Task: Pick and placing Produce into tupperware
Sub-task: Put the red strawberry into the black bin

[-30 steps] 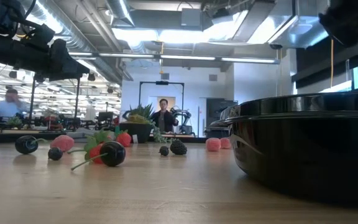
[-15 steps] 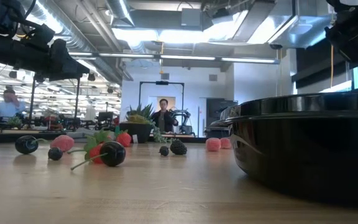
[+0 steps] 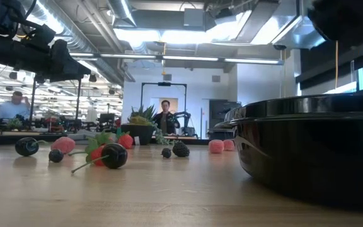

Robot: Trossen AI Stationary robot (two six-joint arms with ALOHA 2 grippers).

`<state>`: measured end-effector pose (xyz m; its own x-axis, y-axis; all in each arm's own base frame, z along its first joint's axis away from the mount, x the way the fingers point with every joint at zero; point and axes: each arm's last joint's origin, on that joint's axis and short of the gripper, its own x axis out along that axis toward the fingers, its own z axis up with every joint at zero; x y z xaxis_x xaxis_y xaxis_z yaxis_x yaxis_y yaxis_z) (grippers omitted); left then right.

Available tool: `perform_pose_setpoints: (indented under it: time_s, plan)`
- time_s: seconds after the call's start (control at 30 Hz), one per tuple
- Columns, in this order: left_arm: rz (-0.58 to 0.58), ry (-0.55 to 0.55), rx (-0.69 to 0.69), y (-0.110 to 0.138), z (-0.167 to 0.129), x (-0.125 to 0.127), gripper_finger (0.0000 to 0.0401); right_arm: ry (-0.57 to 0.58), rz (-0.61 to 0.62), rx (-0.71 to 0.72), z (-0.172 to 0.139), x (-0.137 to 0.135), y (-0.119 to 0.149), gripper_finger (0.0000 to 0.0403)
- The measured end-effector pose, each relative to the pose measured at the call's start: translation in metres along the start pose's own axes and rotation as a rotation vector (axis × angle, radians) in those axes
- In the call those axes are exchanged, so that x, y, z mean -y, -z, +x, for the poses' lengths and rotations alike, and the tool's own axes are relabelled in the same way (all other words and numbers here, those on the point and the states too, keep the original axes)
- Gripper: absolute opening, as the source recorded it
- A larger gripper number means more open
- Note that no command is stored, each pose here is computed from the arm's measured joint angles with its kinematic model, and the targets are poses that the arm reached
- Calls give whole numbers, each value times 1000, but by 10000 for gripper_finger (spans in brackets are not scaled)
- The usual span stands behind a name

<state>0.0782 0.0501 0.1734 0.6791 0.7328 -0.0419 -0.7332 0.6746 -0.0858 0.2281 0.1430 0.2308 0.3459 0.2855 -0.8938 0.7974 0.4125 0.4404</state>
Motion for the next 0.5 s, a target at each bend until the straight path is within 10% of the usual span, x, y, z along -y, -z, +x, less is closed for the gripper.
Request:
perform_pose_setpoints:
  time_s: [0.23,0.5]
  plan:
    - [0,0,0,0,0,0,220,-102,-114,274,-45,6,-48,266]
    - [0,0,0,0,0,0,220,251,52,396,-65,54,-110,260]
